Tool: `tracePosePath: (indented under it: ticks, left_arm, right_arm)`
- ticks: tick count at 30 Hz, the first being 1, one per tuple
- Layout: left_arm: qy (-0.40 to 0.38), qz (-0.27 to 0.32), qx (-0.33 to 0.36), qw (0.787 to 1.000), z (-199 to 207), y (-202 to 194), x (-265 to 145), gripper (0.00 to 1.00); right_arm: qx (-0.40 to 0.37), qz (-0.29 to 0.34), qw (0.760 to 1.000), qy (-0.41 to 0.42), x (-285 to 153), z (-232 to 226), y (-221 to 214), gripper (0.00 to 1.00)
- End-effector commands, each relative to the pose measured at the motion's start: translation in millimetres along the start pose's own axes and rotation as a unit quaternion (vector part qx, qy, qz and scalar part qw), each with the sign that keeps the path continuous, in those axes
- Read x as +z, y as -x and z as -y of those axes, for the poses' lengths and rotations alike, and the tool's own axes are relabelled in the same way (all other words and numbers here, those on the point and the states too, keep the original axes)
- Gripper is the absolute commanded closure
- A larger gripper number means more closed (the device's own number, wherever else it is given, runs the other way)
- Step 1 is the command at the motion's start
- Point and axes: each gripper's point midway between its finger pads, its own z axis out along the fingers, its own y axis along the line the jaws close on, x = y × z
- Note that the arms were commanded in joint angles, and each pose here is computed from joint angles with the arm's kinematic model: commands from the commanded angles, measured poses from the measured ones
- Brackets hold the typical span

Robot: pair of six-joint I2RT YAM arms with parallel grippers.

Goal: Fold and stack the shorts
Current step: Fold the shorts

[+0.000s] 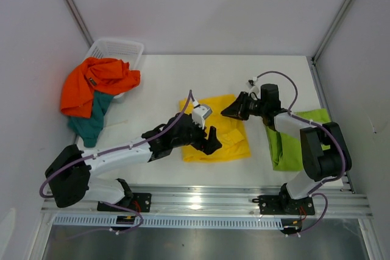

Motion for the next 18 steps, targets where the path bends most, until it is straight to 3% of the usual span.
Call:
tracePosePath:
  ticks: [1,10,14,18]
  left_arm:
    - [0.027,0.023,-0.007,0.999,-4,24,-15,0.11]
    - [0.057,0.046,-0.049,0.996,-27,36,-45,0.10]
    - [0.076,0.047,-0.053,0.995,-37,35,-52,0.10]
    - [0.094,0.050,-0.059,0.993,-46,34,-58,0.10]
  right_arm:
    - [0.024,-0.052,0.998,-0.034,-5,26,-43,0.79]
    - [0.118,-0.096,0.986,-0.066,-4,100,-92,0.97]
    - [0.053,-0.096,0.980,-0.163,-5,106,-84,0.97]
    - [0.038,-0.101,0.982,-0.153,-7,93,-84,0.96]
